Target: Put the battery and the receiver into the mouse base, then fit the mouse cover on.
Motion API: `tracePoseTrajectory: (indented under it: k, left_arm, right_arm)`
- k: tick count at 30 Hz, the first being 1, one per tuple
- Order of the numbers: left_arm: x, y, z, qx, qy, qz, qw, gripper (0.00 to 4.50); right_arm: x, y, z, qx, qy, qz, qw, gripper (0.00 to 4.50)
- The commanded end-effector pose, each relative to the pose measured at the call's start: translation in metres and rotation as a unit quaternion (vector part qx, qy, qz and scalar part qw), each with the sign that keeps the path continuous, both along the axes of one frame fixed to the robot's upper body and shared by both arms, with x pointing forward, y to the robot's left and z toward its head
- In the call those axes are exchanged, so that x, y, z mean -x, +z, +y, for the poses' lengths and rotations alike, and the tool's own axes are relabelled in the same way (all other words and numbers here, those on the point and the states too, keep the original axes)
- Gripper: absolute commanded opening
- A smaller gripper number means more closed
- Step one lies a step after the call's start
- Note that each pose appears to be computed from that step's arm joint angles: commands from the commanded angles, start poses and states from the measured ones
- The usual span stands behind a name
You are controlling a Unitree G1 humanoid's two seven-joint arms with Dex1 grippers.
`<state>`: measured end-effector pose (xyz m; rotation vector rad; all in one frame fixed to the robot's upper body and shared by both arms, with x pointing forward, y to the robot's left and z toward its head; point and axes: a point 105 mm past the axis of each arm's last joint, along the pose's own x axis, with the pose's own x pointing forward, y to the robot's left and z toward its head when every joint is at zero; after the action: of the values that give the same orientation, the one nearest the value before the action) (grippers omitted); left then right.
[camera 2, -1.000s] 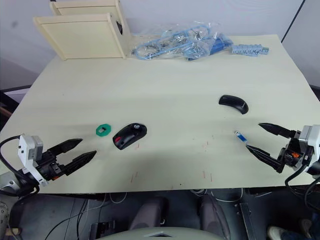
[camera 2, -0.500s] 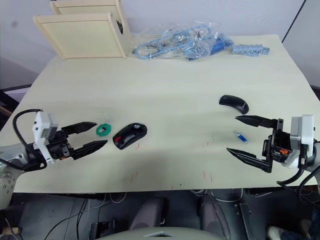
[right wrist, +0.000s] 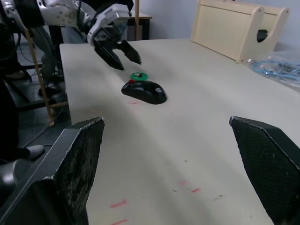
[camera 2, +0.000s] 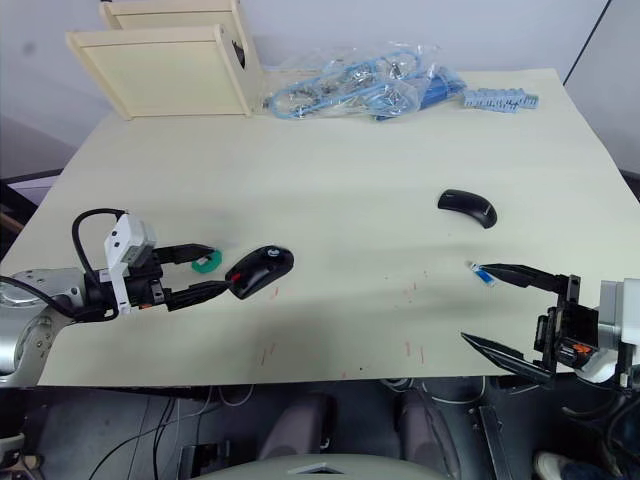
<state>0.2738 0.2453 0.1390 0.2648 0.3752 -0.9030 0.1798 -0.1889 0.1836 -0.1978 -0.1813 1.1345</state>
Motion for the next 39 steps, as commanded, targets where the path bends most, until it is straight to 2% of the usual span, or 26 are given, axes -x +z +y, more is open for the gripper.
tracePoseTrajectory:
  k: [1, 13, 39]
  left_arm:
    - [-0.006, 0.006, -0.005, -0.019, -0.006, -0.006, 1.000, 4.43]
    - [-0.020, -0.003, -0.022, -0.082, 0.000, 0.012, 0.997, 4.43]
    - [-0.038, -0.025, -0.038, -0.114, 0.002, 0.001, 0.993, 4.43]
  right_arm:
    - [0.005, 0.010, 0.003, 0.002, -0.005, -0.029, 1.000, 4.50]
    - [0.009, 0.009, 0.009, -0.011, -0.021, -0.024, 0.999, 4.50]
    - [0.011, 0.008, 0.013, -0.017, -0.031, -0.020, 0.999, 4.50]
